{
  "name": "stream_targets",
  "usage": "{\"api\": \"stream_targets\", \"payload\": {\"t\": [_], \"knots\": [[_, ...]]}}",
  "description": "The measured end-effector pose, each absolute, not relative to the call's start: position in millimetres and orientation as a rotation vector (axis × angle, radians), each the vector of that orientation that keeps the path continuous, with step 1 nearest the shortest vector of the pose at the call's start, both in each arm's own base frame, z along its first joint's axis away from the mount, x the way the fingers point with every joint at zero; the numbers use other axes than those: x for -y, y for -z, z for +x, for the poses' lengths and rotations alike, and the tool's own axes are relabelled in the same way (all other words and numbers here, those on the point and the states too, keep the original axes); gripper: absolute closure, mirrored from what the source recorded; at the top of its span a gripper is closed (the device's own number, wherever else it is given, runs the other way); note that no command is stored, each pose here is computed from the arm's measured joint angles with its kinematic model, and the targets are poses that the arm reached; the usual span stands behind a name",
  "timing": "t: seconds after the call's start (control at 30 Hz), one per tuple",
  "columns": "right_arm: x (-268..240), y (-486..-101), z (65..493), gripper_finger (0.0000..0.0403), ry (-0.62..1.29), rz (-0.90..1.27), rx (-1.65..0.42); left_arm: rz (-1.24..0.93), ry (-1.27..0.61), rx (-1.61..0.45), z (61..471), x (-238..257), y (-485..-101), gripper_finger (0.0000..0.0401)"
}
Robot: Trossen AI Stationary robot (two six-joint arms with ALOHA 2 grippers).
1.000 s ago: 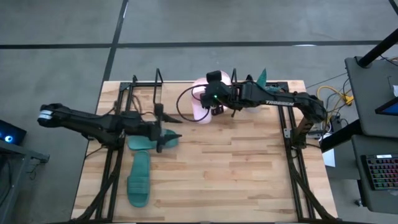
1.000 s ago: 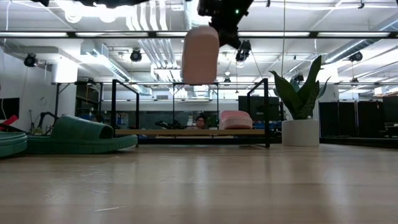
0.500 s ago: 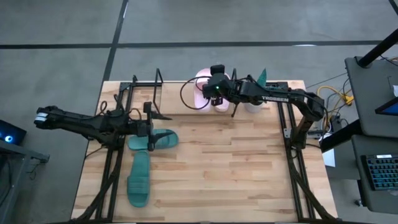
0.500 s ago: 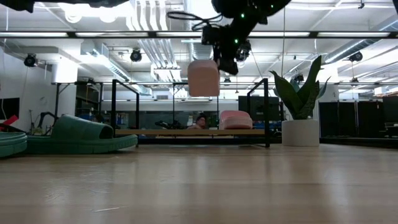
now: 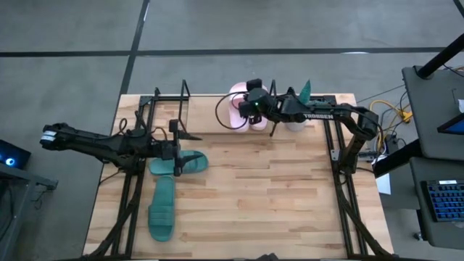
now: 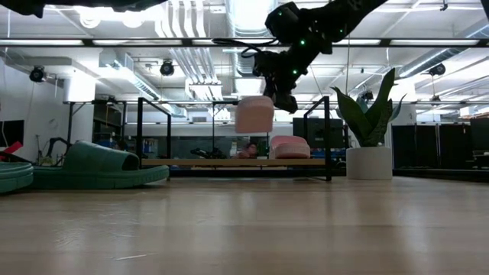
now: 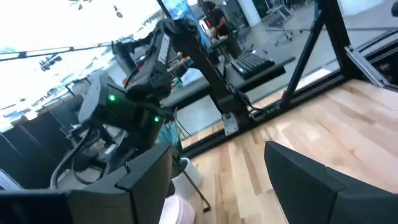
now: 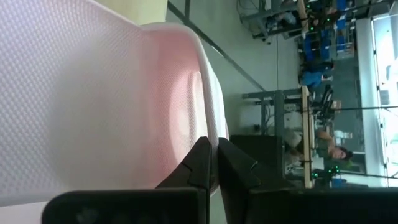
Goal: Pick and place slides into the shelf
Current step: Put the pink slipper on the shelf
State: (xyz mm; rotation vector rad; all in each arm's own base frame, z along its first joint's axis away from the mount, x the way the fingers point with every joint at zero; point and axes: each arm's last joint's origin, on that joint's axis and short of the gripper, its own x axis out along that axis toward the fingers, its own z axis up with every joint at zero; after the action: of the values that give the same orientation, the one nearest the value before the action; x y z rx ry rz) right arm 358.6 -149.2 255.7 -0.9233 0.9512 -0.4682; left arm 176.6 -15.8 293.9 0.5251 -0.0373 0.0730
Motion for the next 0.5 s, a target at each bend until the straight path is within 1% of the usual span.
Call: {"api": "stream_targets", "payload": {"t": [0.33, 0.5], "knots": [[150.9, -253.6, 358.9, 0.0394, 0.447, -0.925, -0.905, 0.529, -0.092, 0.028, 175.9, 15.1, -293.2, 0.0161], [151.8, -246.3, 356.9, 0.0394, 0.458, -0.927, -0.896, 0.532, -0.090, 0.014, 177.2, 15.2, -289.4, 0.0161]]}}
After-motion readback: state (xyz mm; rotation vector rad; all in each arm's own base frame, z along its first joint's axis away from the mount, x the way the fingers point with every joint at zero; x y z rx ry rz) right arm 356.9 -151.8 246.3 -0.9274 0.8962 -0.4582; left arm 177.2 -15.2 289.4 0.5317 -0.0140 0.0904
